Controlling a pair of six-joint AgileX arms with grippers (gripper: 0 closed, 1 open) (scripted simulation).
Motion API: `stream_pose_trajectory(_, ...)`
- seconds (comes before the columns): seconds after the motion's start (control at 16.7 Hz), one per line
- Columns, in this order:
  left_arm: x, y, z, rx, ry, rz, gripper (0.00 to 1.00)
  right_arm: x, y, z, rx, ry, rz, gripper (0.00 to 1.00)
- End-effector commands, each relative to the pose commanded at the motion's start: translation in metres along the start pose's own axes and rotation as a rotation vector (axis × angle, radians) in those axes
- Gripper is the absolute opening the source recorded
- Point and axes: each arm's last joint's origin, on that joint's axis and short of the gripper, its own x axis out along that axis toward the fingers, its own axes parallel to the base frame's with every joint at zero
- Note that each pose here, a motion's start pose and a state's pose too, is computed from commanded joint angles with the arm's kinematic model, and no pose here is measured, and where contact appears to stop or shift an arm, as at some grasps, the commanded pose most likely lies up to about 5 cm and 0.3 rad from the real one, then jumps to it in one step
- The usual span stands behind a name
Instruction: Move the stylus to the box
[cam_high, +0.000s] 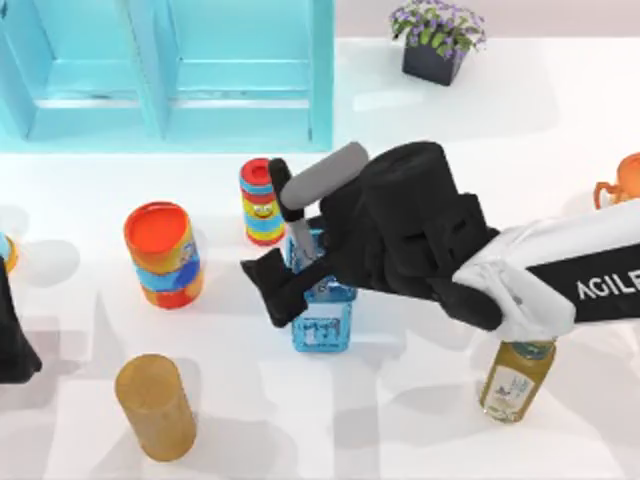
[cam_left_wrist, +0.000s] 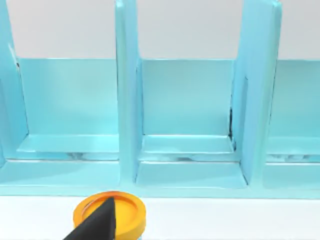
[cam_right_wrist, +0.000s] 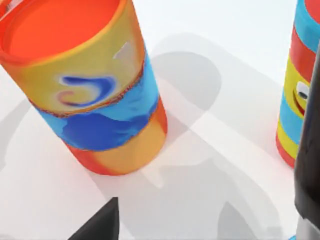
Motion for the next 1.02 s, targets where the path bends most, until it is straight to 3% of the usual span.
stream_pose_trajectory(0.6,0.000,0.000,0.000,0.000,0.000,0.000,1.00,-0.016,-0.011,0.015,-0.002,-0.002,0.008,0.00)
stream_pose_trajectory(1.02,0.000,0.000,0.000,0.000,0.000,0.000,1.00,-0.124,-0.061,0.069,0.005,0.019,0.006,0.00)
